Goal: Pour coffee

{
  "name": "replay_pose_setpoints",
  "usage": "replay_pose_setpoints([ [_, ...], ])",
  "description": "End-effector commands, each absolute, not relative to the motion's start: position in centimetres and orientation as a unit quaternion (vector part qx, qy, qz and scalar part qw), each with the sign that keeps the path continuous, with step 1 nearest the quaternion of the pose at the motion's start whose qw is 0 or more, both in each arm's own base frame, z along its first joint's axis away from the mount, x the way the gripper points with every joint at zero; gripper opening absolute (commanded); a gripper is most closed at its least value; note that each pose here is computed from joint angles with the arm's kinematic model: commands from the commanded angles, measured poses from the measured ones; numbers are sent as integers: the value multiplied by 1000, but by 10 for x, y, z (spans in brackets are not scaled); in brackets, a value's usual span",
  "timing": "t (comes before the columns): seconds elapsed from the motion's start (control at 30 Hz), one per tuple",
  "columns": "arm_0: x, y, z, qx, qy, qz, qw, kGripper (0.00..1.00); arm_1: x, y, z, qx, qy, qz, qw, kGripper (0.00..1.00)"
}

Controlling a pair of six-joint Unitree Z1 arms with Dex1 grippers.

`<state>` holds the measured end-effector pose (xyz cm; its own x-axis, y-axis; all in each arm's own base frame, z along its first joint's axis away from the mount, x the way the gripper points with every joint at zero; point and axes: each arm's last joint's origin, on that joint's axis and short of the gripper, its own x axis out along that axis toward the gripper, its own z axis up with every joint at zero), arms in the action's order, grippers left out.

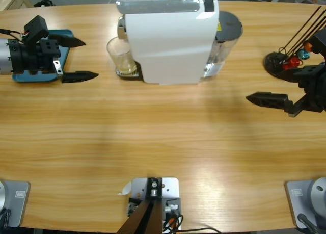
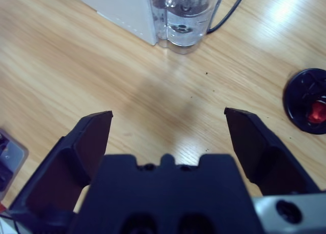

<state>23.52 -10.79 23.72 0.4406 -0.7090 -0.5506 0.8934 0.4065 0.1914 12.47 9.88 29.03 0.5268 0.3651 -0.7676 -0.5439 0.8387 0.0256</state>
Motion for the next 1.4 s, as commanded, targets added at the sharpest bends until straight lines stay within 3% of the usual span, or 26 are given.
replay_pose_setpoints([
  [0.03,258,-115,222,219,202,-520,800,1000,137,105,277,-124,441,237,857,1000],
  [0.5,312,-130,197,207,224,-524,795,1000,148,110,269,-121,455,232,851,1000],
  [0.73,327,-137,199,198,217,-527,797,1000,150,111,268,-119,453,231,853,1000],
  [1.4,329,-161,193,172,231,-556,780,1000,148,97,273,-97,438,212,868,1000],
])
